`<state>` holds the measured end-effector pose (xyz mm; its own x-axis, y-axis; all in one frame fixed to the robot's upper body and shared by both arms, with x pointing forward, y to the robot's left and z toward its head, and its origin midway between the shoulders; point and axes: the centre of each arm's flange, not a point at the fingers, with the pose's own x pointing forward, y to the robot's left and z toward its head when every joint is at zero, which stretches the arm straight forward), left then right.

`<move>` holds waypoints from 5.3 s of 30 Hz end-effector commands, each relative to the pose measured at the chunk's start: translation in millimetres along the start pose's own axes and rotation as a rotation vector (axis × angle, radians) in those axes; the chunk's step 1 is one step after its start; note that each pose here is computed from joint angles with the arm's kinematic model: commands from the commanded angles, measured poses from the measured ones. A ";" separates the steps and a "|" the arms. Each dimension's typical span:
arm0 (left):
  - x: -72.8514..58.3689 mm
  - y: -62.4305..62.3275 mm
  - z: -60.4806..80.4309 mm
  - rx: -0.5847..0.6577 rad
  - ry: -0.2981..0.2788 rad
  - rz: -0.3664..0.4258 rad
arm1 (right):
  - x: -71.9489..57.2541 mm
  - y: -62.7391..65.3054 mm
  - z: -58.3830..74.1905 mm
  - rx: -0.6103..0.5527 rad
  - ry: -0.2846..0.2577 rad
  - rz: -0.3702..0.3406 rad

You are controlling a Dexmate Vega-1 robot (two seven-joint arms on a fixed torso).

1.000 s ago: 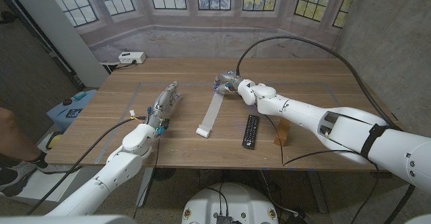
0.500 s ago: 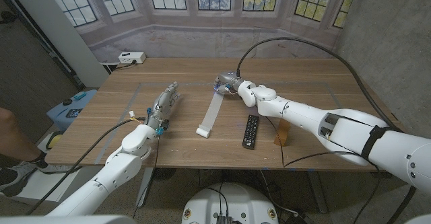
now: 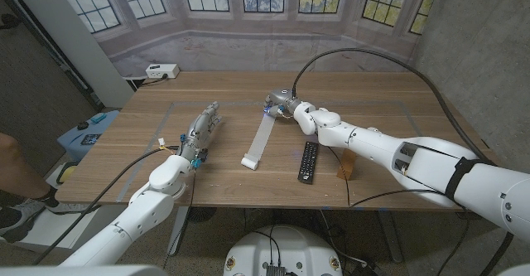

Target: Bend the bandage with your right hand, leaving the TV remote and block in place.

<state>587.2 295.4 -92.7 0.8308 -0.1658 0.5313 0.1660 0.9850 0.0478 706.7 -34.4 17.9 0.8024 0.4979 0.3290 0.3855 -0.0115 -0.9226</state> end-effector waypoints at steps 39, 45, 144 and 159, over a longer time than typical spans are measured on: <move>-7.4 -7.8 -0.7 -0.004 -0.007 -0.016 | -25.4 -0.8 17.2 0.009 0.013 -0.109; -9.1 -5.4 -1.4 -0.006 -0.008 -0.013 | -26.4 -1.9 21.8 0.003 0.010 -0.108; -4.3 8.3 -4.5 -0.021 -0.071 -0.101 | -63.7 -27.9 99.9 -0.034 0.111 -0.157; -4.7 14.1 -0.7 -0.016 -0.081 -0.093 | -62.4 -30.6 112.7 -0.030 0.098 -0.152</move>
<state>586.8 305.7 -97.8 0.7694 -0.2565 0.5851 0.2558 0.9629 0.0858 598.2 25.4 3.5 0.7743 0.4044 0.4868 0.5208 0.0298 -0.8531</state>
